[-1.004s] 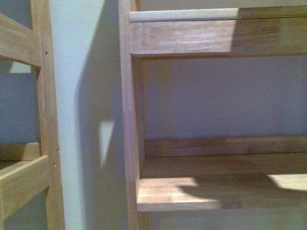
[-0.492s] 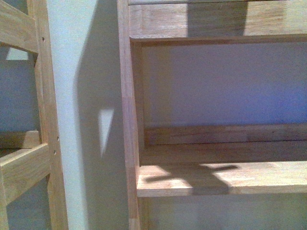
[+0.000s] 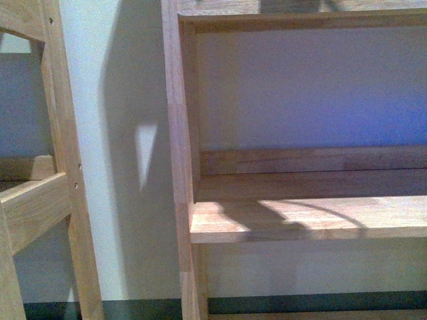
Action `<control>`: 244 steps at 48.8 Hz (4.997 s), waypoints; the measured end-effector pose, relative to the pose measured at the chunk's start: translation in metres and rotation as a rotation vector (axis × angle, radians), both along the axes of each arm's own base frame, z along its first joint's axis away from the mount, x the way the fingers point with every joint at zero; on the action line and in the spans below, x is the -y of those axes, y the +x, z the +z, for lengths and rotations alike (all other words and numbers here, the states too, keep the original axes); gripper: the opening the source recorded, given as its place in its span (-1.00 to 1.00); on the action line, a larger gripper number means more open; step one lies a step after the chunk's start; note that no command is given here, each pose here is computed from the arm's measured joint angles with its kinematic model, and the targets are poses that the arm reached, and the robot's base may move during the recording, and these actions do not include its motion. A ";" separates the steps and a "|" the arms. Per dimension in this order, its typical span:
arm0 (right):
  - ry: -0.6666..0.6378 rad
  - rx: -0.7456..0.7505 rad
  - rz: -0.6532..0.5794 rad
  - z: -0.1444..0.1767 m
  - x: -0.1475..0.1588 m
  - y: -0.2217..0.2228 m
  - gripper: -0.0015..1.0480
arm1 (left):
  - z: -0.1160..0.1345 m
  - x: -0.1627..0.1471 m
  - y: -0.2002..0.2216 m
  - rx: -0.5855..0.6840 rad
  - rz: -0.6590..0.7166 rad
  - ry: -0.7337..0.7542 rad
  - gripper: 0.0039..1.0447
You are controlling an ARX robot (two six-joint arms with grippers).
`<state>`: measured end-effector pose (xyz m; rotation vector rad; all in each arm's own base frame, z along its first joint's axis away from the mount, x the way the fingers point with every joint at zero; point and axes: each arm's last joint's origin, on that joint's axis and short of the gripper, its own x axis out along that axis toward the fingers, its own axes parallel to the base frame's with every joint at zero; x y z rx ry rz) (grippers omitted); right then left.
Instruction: Put away toys
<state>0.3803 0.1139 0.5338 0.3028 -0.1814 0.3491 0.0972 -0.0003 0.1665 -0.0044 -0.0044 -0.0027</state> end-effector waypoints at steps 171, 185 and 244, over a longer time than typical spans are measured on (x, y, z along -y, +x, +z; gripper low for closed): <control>0.005 -0.017 -0.277 -0.199 0.128 -0.280 0.87 | 0.000 0.000 0.000 0.000 0.000 0.000 0.89; -0.003 -0.176 -0.282 -0.270 0.098 -0.282 0.74 | 0.000 0.000 0.000 0.000 0.000 0.000 0.89; -0.299 -0.192 -0.346 -0.357 0.114 -0.282 -0.93 | 0.000 0.000 0.000 0.000 0.000 0.000 0.89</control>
